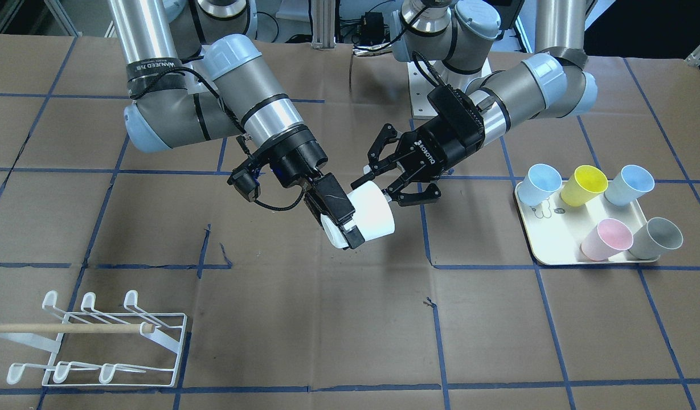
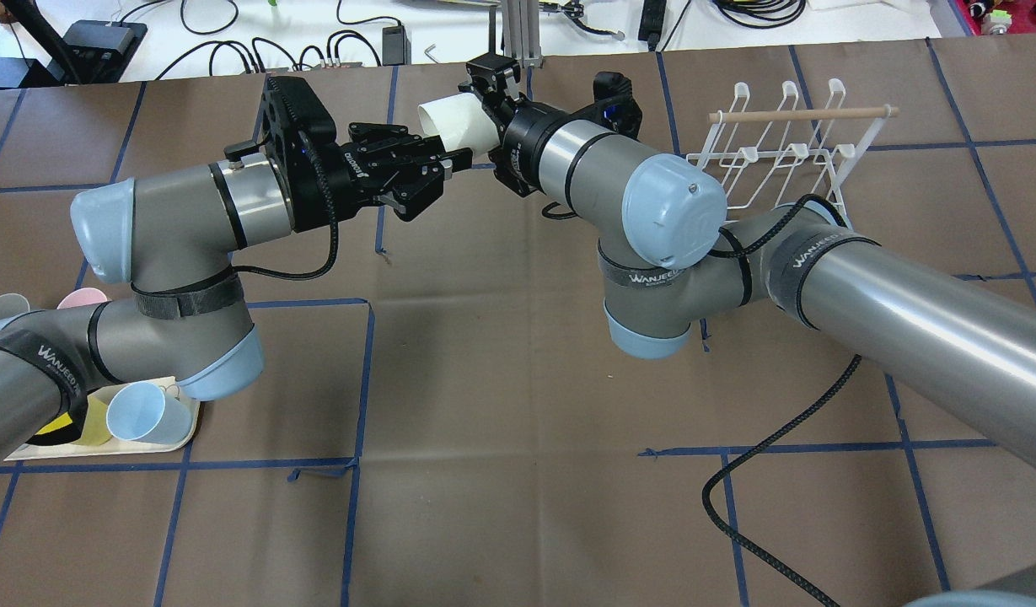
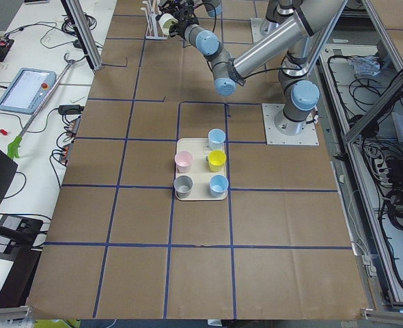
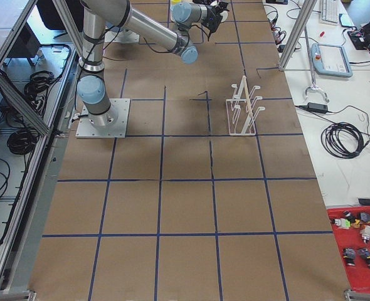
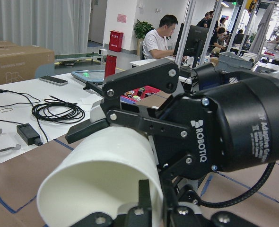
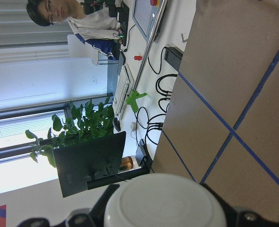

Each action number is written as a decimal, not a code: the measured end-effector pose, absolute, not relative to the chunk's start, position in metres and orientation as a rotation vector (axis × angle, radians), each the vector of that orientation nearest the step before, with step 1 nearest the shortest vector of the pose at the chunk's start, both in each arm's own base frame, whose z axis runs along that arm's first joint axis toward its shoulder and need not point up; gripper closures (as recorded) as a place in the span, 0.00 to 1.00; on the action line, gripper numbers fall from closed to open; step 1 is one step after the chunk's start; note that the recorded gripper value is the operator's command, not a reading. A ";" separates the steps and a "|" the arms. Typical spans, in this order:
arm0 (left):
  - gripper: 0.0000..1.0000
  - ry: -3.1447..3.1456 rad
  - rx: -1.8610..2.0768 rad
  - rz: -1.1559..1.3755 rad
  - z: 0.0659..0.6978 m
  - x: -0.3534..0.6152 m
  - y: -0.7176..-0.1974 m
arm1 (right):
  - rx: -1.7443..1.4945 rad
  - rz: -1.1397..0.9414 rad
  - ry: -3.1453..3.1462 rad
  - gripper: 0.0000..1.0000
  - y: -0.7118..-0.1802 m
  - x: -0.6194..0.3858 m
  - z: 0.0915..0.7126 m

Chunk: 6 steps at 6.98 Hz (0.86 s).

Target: Transfer IKEA cup to right arm and place on rack

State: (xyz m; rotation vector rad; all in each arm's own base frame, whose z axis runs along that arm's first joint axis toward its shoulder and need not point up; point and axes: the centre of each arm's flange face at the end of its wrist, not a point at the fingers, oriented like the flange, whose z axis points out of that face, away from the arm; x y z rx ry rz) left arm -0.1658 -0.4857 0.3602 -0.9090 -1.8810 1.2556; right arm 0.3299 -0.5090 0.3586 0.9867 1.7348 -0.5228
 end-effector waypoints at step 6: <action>0.01 -1.934 -0.833 1.312 0.365 -0.125 -0.495 | 0.983 -0.527 1.729 0.70 -0.511 0.329 0.362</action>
